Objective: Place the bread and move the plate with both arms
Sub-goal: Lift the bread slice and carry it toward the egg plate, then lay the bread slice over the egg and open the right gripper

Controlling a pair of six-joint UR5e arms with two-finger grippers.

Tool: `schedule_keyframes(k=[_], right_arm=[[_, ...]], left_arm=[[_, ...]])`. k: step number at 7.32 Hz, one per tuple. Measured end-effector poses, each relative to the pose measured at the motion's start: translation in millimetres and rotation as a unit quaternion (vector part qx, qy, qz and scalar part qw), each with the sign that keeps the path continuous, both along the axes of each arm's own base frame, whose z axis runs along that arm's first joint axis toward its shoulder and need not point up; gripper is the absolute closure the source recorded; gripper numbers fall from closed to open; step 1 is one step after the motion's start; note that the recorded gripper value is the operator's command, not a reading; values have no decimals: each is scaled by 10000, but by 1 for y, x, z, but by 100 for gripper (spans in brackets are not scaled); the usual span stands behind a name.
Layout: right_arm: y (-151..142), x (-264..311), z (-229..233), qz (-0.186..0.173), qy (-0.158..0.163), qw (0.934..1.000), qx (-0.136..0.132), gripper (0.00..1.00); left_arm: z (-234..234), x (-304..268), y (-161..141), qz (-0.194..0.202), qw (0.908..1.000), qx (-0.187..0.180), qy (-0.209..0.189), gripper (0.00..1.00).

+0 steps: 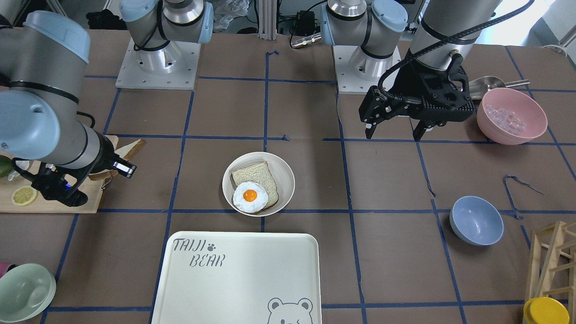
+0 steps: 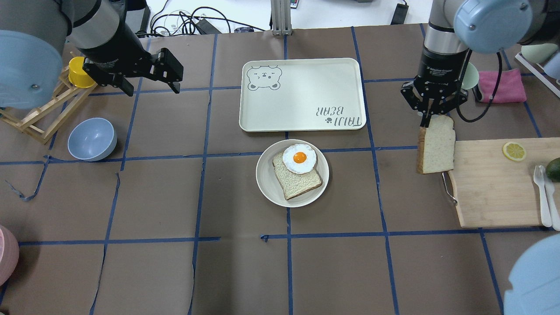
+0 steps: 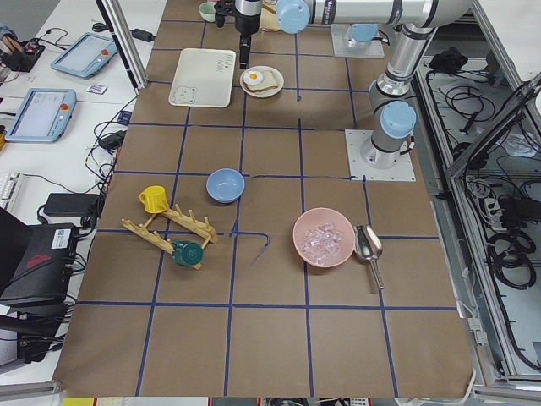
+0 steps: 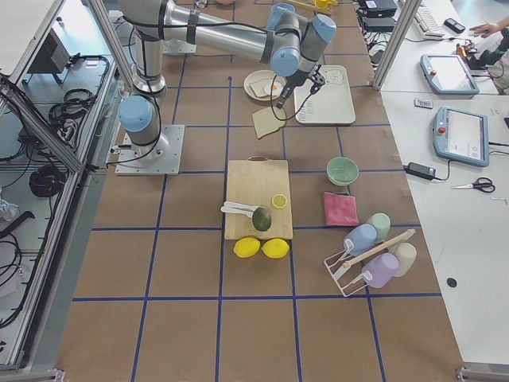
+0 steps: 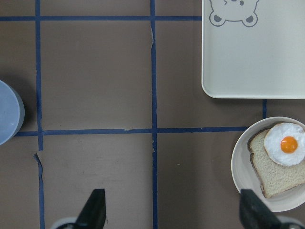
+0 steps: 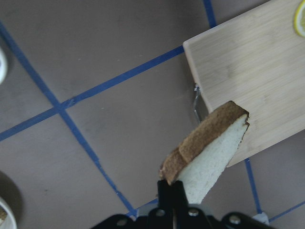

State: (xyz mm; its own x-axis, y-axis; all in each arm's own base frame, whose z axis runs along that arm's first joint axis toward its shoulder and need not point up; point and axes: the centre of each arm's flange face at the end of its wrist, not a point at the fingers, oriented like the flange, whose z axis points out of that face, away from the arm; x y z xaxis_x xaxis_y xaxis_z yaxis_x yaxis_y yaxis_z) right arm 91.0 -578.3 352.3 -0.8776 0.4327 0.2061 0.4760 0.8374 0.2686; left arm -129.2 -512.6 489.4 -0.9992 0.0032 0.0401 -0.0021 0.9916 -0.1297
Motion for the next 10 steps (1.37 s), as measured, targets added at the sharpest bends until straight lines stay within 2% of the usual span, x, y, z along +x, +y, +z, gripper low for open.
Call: schedule_keyframes(k=[2,3,4,7,10], right_arm=[[11,75,-2,-621,-148,9979,-101,100],[18,113,-4,-809,-155,9964,-183,100],[26,146,-7,-834,-139,9961,-254,100],[45,227,-11,-509,-169,9972,-529,100],[45,256,-24,-252,-265,9967,-725,100]], left_arm=[[0,0,0,1,10000,2,0,0],[0,0,0,2,10000,3,0,0],[0,0,0,3,10000,2,0,0],[0,0,0,3,10000,7,0,0],[0,0,0,3,10000,9,0,0]])
